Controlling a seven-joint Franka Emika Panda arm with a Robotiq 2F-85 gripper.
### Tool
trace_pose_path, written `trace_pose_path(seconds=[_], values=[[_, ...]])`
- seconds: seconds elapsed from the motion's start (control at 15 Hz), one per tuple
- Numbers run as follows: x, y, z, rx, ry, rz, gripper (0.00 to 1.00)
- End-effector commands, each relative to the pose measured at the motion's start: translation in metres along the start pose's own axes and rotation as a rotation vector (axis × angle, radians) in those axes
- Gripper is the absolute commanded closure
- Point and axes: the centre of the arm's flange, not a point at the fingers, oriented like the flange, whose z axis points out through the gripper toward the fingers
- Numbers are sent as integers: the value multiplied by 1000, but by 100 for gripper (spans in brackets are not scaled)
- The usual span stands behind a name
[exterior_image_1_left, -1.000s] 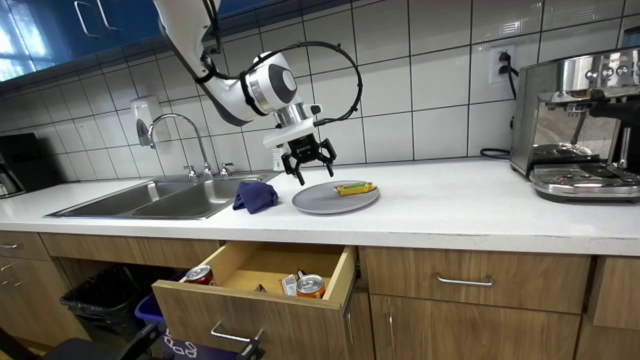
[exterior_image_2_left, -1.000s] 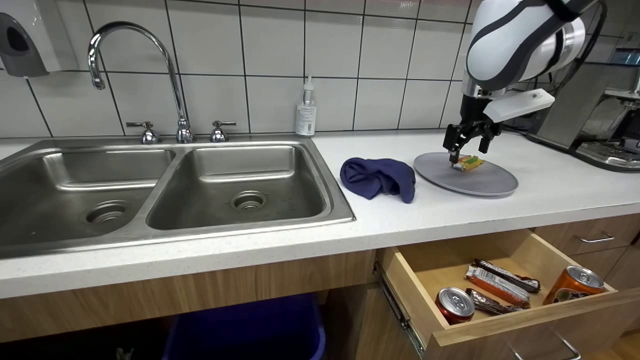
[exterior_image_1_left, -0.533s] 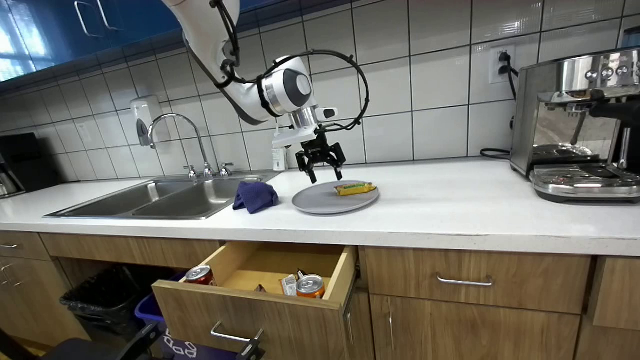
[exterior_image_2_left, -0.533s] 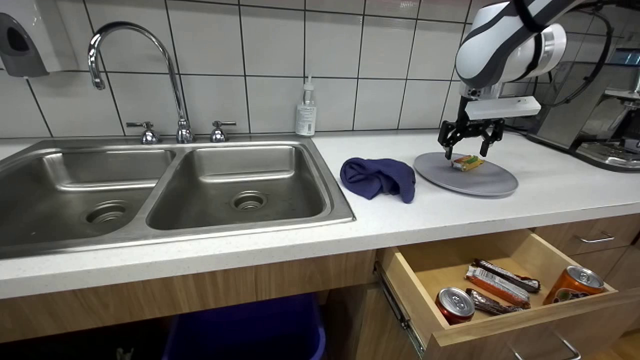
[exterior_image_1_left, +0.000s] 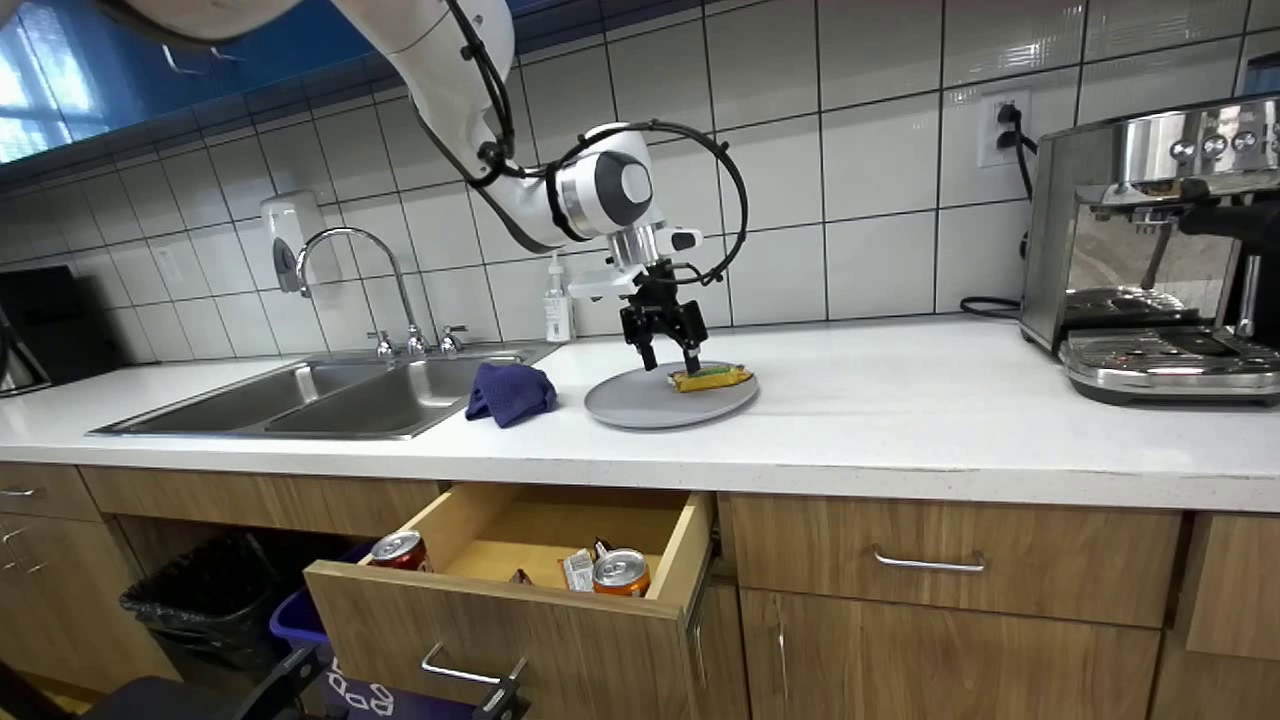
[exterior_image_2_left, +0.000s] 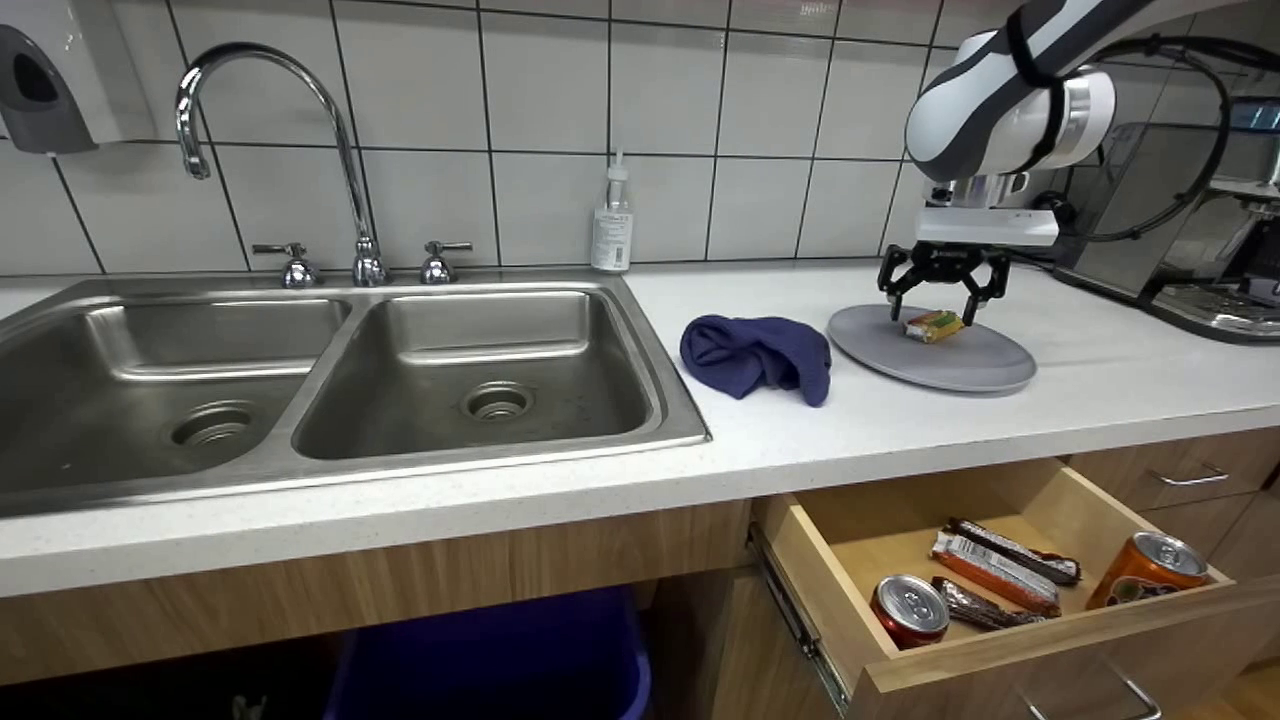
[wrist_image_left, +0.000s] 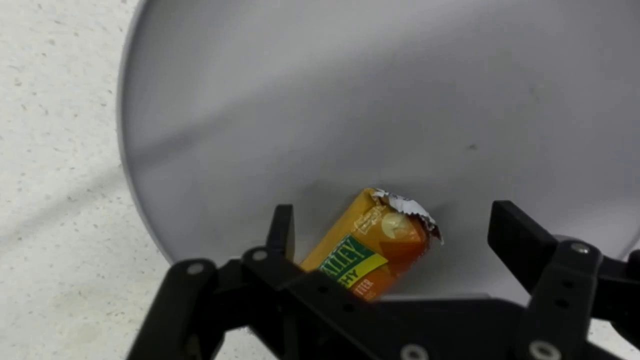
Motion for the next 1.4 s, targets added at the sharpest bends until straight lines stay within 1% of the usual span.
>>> trace_pose_path(seconds=[0.0,0.47,1.33], values=[[29,0,3,18,-29,101,0],[48,9,14,35,-54,178,0],[69,12,25,30,-86,201,0]])
